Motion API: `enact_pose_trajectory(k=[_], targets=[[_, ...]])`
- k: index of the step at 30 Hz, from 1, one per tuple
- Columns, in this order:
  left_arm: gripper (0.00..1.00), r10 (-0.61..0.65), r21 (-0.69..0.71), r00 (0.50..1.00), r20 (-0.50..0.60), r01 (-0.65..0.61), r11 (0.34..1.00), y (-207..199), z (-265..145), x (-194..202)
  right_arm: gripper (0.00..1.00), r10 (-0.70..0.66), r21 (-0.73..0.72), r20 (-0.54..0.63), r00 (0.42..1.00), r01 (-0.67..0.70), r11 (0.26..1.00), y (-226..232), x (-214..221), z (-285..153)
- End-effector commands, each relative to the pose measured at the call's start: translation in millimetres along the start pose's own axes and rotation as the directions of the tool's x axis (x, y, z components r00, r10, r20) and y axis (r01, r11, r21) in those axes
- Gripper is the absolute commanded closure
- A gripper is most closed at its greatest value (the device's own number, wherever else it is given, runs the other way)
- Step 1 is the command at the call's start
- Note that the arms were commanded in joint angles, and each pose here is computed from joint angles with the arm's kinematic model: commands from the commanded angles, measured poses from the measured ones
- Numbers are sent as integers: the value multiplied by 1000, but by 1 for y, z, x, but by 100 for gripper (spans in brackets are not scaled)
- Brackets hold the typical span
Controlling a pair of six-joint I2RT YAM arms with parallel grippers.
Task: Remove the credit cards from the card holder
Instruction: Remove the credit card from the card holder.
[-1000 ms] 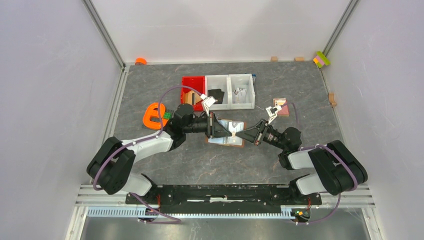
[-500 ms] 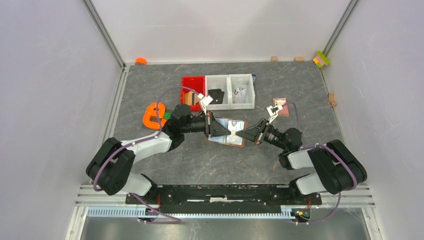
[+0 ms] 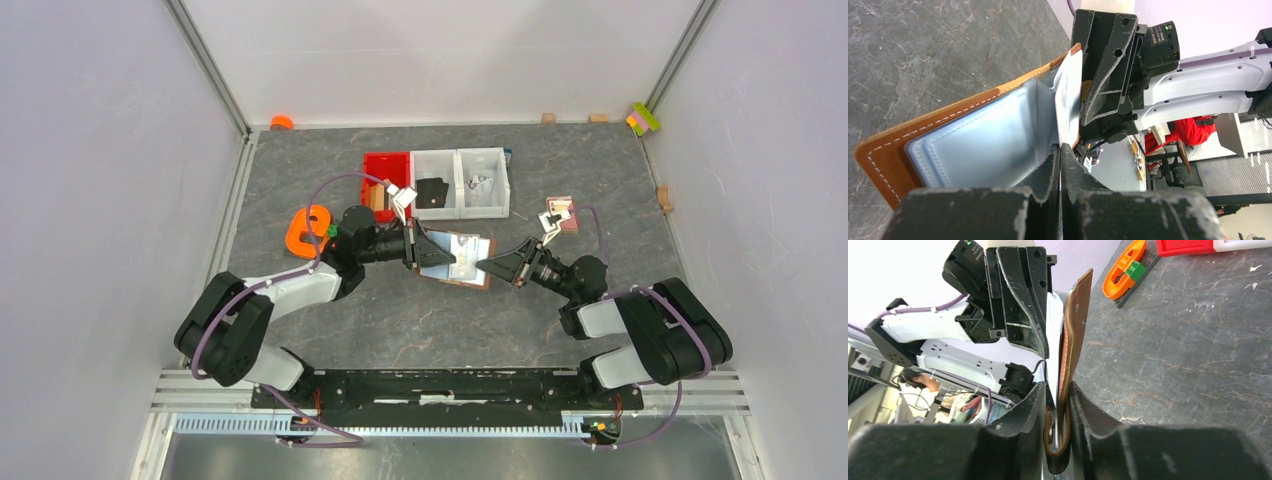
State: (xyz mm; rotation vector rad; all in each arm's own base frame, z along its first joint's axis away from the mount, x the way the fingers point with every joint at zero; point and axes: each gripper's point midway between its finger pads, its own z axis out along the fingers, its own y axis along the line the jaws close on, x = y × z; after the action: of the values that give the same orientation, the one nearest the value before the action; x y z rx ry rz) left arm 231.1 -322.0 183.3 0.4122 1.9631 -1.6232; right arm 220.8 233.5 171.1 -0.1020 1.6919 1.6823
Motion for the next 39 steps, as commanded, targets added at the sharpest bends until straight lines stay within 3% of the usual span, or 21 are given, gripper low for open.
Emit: enact_pose_trajectory(k=[1,4,10,16,18,22,28,33,39], targets=[[98,2,39,1000,16,-3,999,-6,3,-7,69,-118,-124,42,992,122,985,30,-9,-2],[98,-3,53,1000,1,3,999,-8,6,-5,64,-118,-127,40,992,122,984,30,-8,-2],[98,-3,70,1000,-14,4,998,-12,8,-3,68,-109,-119,27,994,112,987,27,-7,0],[98,11,92,1000,-29,-9,996,-18,10,0,95,-102,-89,14,995,103,991,19,-5,1],[96,15,95,1000,-27,-12,995,-20,10,0,100,-101,-86,15,995,102,991,19,-5,1],[87,21,113,1000,-21,-19,993,-24,9,0,100,-98,-86,17,995,99,991,19,-5,1],[94,31,156,1000,-5,-30,987,-33,6,-2,100,-87,-97,18,996,88,991,21,-5,0],[81,49,186,999,16,-51,981,-41,2,-4,100,-76,-117,26,997,78,990,26,-7,-1],[86,61,203,998,29,-65,977,-46,-1,-5,100,-65,-135,31,997,69,989,29,-7,-2]])
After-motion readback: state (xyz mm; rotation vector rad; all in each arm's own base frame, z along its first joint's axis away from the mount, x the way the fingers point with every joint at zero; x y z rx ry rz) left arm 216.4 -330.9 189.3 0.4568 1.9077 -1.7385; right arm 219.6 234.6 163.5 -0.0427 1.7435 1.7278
